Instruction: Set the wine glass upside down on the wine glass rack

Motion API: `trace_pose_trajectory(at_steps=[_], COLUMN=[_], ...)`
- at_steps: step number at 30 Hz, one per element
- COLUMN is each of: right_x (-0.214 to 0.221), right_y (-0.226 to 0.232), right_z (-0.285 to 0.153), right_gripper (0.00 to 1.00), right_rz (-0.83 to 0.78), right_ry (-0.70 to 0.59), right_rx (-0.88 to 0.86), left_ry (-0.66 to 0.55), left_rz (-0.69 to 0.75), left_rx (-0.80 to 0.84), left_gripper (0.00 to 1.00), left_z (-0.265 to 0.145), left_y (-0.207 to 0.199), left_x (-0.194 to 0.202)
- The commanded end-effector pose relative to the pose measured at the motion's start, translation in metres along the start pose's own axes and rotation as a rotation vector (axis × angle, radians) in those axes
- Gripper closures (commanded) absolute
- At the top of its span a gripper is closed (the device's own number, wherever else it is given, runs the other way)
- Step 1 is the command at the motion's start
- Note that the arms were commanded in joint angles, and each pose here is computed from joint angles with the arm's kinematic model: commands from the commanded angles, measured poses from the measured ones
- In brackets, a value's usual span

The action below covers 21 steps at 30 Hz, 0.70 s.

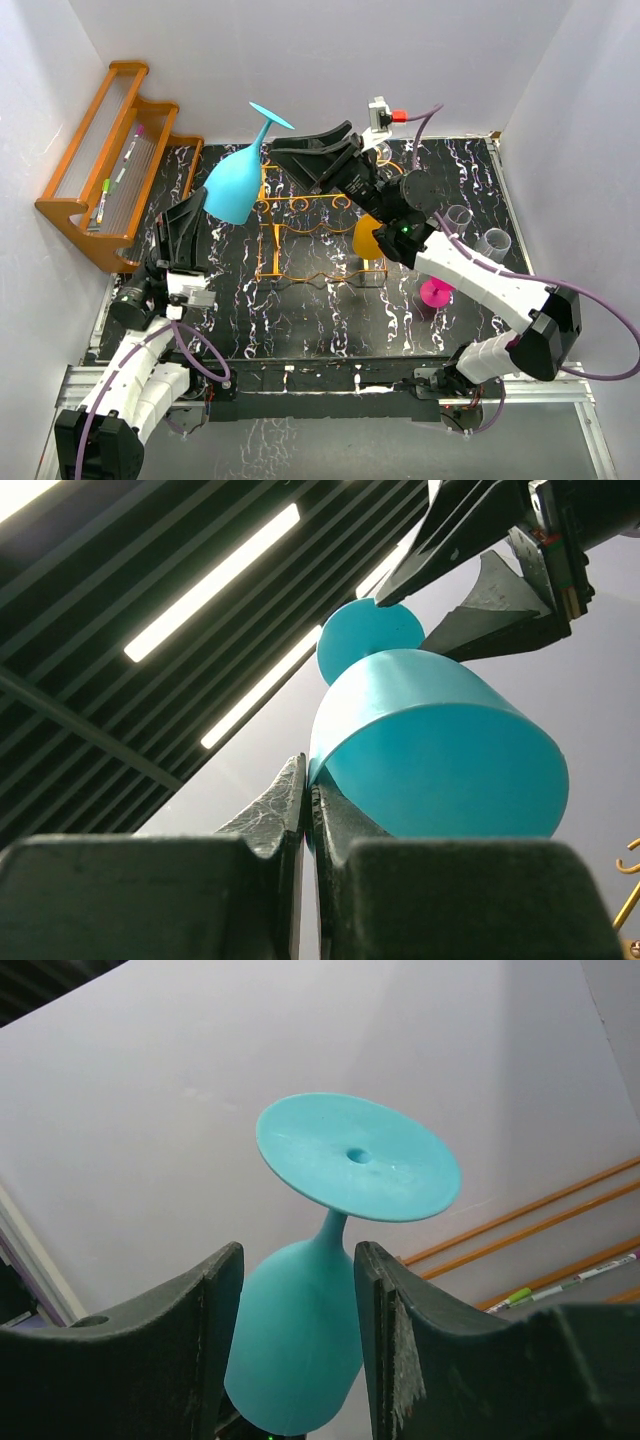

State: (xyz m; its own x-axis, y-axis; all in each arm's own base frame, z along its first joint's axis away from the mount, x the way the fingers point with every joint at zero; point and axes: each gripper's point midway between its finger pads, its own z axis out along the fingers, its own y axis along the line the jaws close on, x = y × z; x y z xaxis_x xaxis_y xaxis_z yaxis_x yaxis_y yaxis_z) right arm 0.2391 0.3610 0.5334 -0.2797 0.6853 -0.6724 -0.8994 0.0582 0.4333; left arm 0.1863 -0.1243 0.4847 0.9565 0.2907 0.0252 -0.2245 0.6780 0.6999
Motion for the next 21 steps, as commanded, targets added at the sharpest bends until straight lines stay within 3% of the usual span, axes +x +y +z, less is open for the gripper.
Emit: trace_pose_trajectory(at_steps=[1, 21], right_x=[-0.021, -0.002], right_y=[0.017, 0.016], right_z=[0.009, 0.019], right_gripper=[0.51, 0.68], right_rz=[-0.02, 0.012], right_ry=[-0.094, -0.117], right_rx=[-0.06, -0.079], left_ry=[-0.138, -0.144], left_rz=[0.123, 0.12], left_rx=[-0.076, -0.058], left_gripper=[1.0, 1.0], left_z=[0.002, 0.0], left_y=[0.024, 0.016], left_x=[-0.04, -0.04])
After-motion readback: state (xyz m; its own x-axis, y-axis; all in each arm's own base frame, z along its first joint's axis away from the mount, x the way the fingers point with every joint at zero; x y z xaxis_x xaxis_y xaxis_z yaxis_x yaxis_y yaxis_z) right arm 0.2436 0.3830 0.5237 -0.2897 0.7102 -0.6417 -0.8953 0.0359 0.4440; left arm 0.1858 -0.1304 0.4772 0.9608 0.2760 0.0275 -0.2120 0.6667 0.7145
